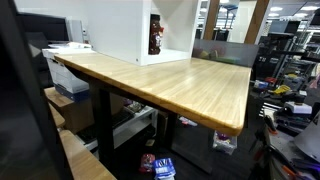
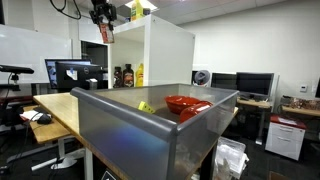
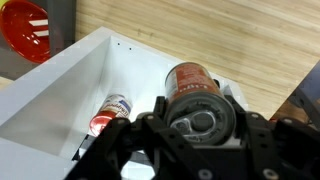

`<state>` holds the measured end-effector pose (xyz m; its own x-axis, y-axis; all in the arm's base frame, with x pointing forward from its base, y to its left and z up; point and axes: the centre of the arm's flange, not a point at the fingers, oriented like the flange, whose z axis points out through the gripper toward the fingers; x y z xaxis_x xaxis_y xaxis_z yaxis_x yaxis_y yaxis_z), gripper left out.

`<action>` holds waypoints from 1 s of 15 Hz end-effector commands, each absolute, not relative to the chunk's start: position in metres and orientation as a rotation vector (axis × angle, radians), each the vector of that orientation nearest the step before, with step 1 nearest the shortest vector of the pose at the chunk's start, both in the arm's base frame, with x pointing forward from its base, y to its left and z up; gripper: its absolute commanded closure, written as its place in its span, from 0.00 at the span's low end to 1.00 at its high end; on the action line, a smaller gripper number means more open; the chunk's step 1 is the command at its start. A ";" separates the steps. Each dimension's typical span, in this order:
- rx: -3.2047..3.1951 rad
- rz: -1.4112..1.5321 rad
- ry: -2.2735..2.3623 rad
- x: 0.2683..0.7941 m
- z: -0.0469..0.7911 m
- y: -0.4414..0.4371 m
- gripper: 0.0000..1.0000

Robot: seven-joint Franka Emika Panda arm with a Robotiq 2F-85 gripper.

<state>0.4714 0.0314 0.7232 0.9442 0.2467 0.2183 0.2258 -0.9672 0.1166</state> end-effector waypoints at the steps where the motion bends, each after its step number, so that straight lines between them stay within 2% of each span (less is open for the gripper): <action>1: 3.025 0.421 0.360 0.473 0.739 0.030 0.66; 10: 3.021 0.475 0.356 0.472 0.745 0.030 0.66; 15: 3.011 0.402 0.333 0.485 0.710 0.030 0.66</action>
